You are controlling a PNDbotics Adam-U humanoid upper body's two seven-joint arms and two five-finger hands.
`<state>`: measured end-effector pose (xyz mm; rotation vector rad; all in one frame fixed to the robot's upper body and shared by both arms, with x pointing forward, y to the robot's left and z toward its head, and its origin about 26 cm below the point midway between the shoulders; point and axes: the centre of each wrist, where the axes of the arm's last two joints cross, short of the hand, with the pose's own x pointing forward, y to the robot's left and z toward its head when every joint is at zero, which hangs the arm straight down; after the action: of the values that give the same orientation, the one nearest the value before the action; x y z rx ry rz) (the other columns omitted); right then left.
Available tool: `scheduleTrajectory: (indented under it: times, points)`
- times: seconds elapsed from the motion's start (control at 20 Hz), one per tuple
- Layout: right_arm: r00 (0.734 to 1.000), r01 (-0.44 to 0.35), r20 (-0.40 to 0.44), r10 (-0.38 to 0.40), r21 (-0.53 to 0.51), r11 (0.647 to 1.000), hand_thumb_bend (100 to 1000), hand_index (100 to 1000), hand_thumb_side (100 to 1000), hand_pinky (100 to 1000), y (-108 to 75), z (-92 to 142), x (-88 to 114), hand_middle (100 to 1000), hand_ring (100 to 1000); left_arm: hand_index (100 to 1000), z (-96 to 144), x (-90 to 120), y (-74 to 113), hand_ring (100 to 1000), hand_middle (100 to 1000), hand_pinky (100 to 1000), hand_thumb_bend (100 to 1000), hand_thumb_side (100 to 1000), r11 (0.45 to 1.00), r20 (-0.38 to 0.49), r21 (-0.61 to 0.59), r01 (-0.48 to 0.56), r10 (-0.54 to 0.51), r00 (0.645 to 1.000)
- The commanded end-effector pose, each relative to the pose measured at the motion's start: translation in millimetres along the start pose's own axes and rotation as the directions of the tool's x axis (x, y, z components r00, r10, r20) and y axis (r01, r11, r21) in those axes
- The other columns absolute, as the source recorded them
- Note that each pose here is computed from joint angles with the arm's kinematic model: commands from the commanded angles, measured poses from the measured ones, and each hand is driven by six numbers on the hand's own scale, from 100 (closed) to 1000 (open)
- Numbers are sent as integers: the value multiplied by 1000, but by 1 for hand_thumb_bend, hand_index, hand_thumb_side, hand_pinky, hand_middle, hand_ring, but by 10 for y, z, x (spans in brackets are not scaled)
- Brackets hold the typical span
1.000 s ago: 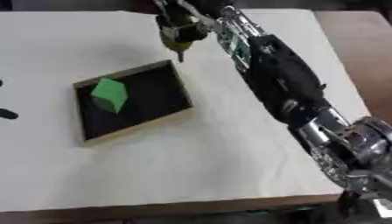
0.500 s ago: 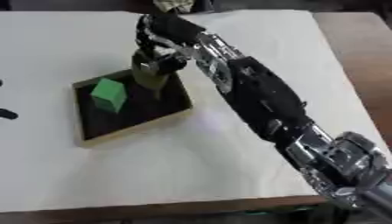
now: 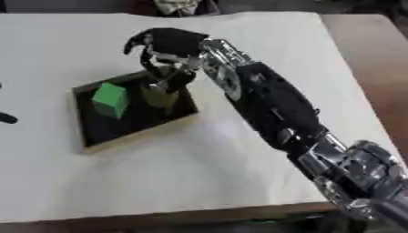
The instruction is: Pick up objects on the table and place them in the box.
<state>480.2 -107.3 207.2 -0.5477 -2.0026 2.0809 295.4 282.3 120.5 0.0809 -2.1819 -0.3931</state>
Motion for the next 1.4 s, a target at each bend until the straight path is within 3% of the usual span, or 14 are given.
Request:
scheduleTrajectory:
  times: [0.05,0.3,0.45,0.75,0.95,1.2,1.4]
  points:
    - [999,-34,-2,34,-21,999,100,916,253,906,-378,153,-109,851,907,847,-11,43,76,982,733,555,434,950,1000,10,4,30,-30,999]
    - [1000,7,4,-7,-13,1000,100,901,339,910,-566,277,-140,840,908,850,2,34,81,984,734,556,431,991,1000,2,8,27,-27,1000]
    - [1000,8,22,-8,-39,999,100,894,237,907,-722,379,-137,834,904,851,12,29,92,985,736,556,422,1000,1000,-4,15,27,-27,1000]
    - [998,31,50,-22,-177,984,100,902,205,898,-1017,811,-122,815,894,853,35,19,114,986,737,553,415,1000,999,-17,22,35,-34,999]
    - [997,60,54,-46,-286,956,100,928,198,893,-1082,1204,-43,797,886,854,52,12,131,987,738,547,391,1000,999,-26,26,47,-46,999]
    - [989,142,31,-143,-430,892,100,943,245,885,-947,1677,110,770,866,854,55,11,141,986,738,540,364,1000,997,-36,34,66,-64,997]
    - [962,233,18,-272,-572,786,100,943,399,870,-708,1967,247,740,842,852,65,12,153,984,735,538,343,1000,996,-41,48,78,-76,996]
